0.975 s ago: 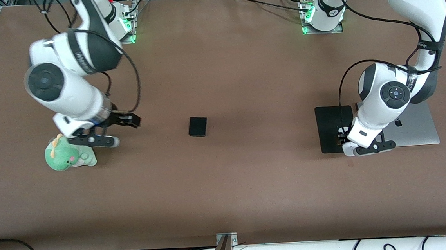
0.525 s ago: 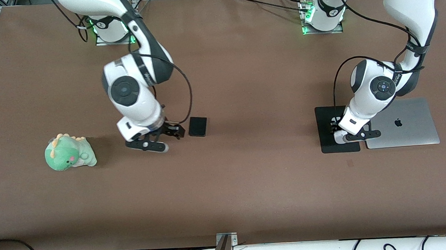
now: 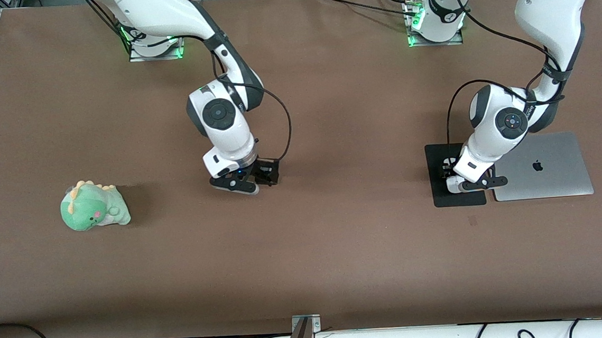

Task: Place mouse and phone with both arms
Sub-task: 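Lower the mouse onto the pad while the right gripper grasps the phone, then release the mouse and raise the left gripper while the right carries phone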

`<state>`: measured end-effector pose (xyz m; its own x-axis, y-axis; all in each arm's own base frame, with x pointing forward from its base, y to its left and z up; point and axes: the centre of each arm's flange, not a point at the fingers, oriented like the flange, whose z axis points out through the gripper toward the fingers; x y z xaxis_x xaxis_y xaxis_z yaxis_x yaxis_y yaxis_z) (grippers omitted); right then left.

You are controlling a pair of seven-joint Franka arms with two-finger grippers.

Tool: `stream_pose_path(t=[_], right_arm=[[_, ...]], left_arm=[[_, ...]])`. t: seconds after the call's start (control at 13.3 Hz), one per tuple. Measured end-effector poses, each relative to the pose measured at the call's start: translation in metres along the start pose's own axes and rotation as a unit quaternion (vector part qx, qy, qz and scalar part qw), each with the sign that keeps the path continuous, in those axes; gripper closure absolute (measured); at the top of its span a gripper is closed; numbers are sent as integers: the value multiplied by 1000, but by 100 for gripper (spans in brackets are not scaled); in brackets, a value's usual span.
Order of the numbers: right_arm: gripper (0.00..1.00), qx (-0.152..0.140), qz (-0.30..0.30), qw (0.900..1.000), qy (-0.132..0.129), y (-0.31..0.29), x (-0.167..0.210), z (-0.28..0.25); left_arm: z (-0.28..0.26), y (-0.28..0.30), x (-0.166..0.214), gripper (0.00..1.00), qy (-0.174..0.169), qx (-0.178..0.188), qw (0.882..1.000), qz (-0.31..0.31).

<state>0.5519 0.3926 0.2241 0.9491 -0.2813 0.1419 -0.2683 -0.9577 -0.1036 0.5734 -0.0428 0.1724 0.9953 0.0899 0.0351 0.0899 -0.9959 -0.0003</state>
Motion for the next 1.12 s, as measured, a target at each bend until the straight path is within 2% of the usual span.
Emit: stream_pose_path(t=[0.15,0.3,0.45,0.6,0.67,0.9,1.05,1.12], right_arm=[[0,6,1,1000,7,-3,-17,20],[0,4,0,1000,8,-2,-26,32],[0,2,-1,1000,7,1,-29,35],[0,0,-4,1000,5,1,-34,38],[0,-2,-7,1000,3,0,-39,39],[0,-9,-20,1000,-2,-3,-55,48],[0,-13,-30,999,0,-3,-60,51],[5,-15,-34,999,2,-3,-60,51]], left_arm=[[1,-1,0,29,1,-1,1000,-1],[-3,-1,4,14,8,-2,1000,-1],[-22,-1,14,0,30,-3,1000,3],[-58,-13,29,0,56,4,998,21],[-79,-26,37,0,58,14,998,25],[-155,-56,56,0,33,43,998,31],[-218,-63,65,0,20,37,999,30],[-248,-67,65,0,18,35,999,26]])
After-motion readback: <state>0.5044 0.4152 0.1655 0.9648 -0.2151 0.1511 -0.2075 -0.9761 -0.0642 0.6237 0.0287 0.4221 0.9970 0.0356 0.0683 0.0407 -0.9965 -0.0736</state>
